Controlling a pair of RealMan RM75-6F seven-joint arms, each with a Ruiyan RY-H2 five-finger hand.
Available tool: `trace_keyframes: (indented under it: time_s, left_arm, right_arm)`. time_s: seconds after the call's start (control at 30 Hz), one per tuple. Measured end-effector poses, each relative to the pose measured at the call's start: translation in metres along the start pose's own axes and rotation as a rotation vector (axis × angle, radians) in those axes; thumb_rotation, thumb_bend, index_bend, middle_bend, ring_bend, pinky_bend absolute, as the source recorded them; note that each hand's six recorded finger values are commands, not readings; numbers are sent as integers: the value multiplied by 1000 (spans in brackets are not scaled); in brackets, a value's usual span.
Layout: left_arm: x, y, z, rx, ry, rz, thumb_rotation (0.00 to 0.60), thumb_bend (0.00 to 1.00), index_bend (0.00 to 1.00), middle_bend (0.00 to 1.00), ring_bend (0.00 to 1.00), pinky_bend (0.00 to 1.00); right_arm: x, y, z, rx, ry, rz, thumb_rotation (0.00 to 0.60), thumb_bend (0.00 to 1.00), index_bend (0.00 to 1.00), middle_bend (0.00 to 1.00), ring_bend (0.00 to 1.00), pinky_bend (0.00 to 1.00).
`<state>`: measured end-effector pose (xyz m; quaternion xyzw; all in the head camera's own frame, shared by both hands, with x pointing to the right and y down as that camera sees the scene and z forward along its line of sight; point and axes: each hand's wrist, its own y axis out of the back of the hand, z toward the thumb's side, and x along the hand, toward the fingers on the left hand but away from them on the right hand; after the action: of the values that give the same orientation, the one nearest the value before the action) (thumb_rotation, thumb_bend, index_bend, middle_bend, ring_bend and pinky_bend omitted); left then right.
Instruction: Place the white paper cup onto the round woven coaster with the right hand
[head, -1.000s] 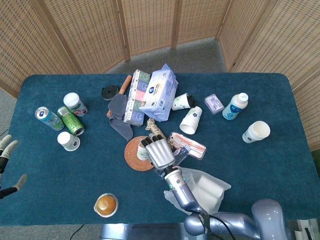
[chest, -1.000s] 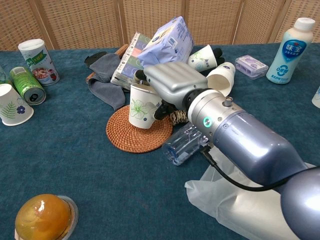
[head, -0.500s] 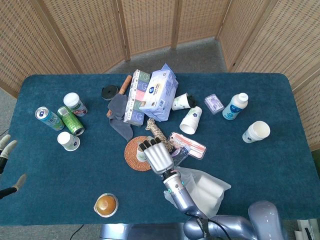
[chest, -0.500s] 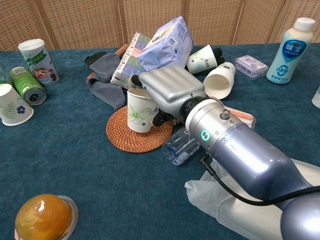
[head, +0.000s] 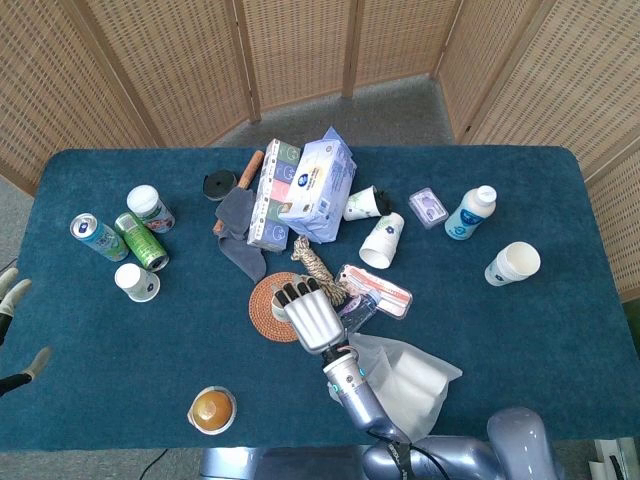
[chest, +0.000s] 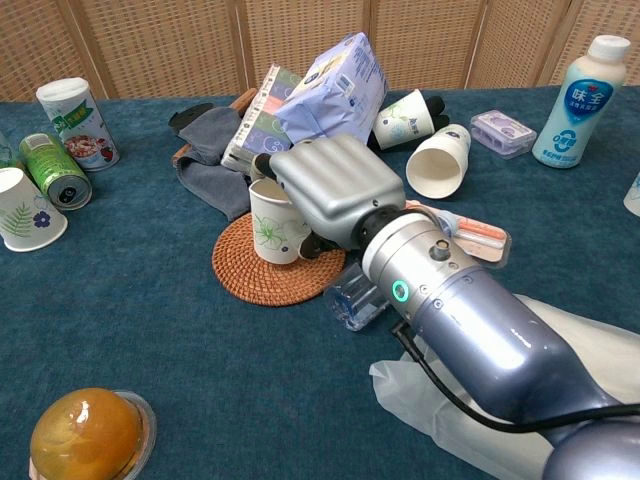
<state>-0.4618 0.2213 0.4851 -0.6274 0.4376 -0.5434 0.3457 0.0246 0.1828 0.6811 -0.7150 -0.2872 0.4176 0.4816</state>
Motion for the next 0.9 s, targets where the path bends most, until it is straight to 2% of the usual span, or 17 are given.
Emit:
trace_keyframes:
  time_s: [0.23, 0.37, 0.6, 0.73, 0.9]
  left_arm:
    - [0, 0, 0, 1, 1, 3, 600, 350, 0, 0, 0, 0]
    - [-1, 0, 1, 8, -3, 7, 600, 350, 0, 0, 0, 0]
    - [-1, 1, 2, 4, -5, 9, 600, 351, 0, 0, 0, 0]
    - [-1, 1, 2, 1, -6, 6, 600, 350, 0, 0, 0, 0]
    - [-1, 0, 2, 2, -8, 4, 600, 350, 0, 0, 0, 0]
  right_arm:
    - [1, -3, 4, 49, 6, -22, 600, 518, 225, 316, 219, 316]
    - [2, -4, 7, 65, 6, -23, 600, 509, 181, 295, 202, 315]
    - [5, -7, 9, 40, 10, -7, 600, 486, 57, 195, 137, 316]
    - [7, -7, 11, 35, 21, 0, 600, 479, 26, 178, 123, 309]
    - [10, -7, 12, 33, 33, 19, 600, 459, 0, 94, 75, 285]
